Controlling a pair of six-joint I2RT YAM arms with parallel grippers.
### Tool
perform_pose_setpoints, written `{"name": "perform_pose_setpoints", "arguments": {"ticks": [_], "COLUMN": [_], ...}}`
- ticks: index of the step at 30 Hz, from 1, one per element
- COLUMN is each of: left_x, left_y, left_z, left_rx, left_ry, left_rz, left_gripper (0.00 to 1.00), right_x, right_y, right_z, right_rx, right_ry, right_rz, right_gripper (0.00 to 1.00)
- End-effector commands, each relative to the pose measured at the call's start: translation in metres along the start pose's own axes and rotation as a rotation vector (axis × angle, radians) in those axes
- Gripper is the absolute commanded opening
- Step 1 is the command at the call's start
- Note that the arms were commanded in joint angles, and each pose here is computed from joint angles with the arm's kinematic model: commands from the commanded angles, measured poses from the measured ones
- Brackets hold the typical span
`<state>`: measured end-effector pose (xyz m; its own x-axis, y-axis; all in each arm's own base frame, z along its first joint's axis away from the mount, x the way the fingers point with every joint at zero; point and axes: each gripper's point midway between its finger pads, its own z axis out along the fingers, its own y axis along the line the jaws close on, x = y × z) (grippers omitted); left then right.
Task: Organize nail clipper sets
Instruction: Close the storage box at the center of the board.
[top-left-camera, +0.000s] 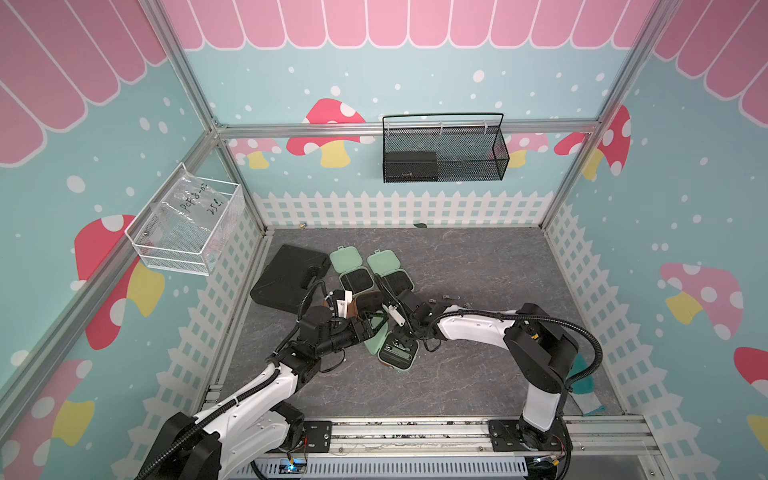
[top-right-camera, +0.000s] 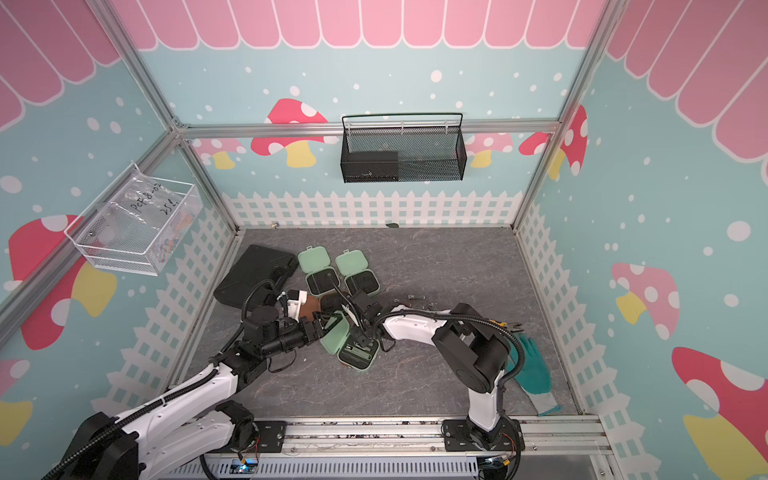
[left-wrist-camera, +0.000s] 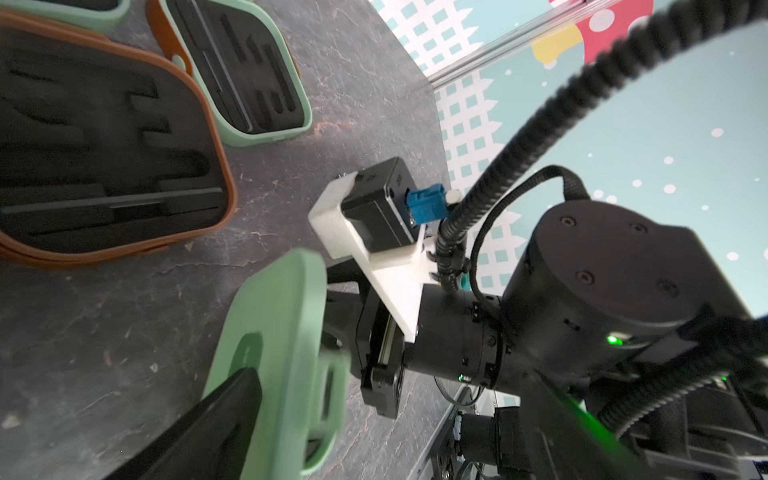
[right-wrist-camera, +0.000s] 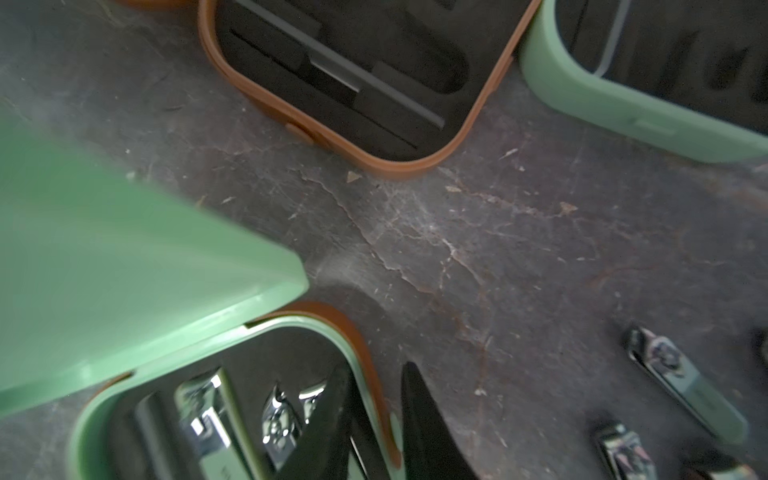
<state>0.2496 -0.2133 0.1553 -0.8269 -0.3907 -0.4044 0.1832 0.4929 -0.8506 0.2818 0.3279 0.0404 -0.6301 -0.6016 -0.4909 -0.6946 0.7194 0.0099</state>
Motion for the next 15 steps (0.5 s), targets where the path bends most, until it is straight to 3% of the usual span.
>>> {"name": "perform_pose_setpoints", "arguments": {"ticks": [1,8,15], "left_x": [-0.004,-0.003,0.032], "left_y": [-0.013,-0.023,-0.024], "left_z": [-0.002,0.009,0.036], "left_rx": [0.029,0.052,0.052], "left_ry": [-0.003,0.035,0.151], "left_rz": [0.006,0.021,0.028], "left_gripper": [0.99,0.99,0.99], "right_x": [-0.010,0.002,0.020], "right_y": [-0.005,-0.010,-0.004], "right_z": [-0.035,-0.089,-0.116], "right_rx": [0.035,0.019,-0.098], "right_ry": [-0.056,-0.124,-0.200], "right_rz": [0.043,0.205,0.424], "right_gripper": [0.36,0.49,0.59]}}
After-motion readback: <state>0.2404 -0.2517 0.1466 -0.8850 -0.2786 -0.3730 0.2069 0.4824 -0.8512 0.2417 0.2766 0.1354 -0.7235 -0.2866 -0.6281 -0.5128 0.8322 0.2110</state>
